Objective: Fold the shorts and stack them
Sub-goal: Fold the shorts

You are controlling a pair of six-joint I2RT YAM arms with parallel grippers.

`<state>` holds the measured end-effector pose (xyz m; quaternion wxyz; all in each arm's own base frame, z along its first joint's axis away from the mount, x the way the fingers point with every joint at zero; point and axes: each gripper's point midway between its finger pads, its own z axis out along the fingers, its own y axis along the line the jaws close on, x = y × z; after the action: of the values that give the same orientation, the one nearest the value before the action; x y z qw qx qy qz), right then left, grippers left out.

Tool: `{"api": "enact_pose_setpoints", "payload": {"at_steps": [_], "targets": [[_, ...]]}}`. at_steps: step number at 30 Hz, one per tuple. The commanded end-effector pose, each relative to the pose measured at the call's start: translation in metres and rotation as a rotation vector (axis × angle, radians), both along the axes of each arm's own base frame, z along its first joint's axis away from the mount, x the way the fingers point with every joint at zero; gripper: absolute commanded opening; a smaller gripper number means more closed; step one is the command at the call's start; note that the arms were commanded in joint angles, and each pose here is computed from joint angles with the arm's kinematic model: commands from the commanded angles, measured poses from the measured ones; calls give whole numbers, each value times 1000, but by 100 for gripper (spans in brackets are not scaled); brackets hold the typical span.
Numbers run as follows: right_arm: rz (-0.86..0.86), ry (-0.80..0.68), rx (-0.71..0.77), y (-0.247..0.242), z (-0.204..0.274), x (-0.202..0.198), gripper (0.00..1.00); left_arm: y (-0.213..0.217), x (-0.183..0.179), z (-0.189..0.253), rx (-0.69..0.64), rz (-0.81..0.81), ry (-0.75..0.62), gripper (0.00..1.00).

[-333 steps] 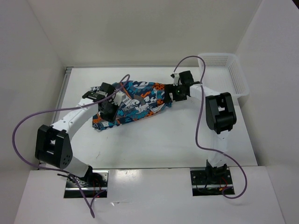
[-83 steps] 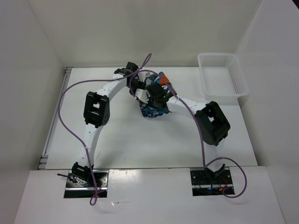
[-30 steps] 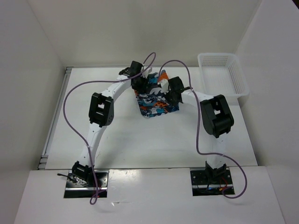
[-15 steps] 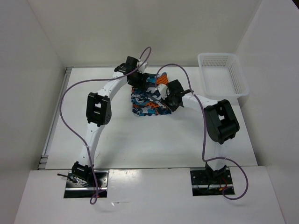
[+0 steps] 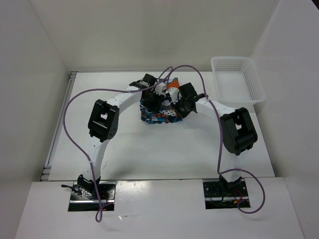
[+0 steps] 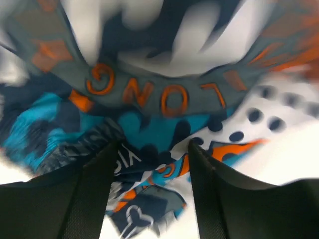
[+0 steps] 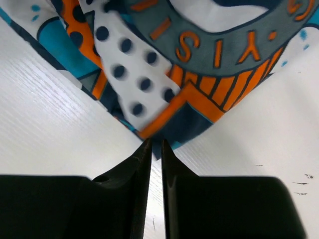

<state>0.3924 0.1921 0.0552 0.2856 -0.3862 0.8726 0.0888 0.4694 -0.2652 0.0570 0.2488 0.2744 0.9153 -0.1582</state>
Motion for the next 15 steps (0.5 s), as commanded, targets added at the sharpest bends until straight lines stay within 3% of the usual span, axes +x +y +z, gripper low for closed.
{"api": "enact_pose_setpoints", "payload": {"at_steps": [1,8,15], "targets": [[-1,-19,16,2,8,-2,18,32,-7,-50,125,61,65,63],[1,9,28,2,2,-12,19,44,-48,-46,93,41,121,61],[-12,-58,21,1,23,2,19,40,-50,-19,48,27,88,68]]}}
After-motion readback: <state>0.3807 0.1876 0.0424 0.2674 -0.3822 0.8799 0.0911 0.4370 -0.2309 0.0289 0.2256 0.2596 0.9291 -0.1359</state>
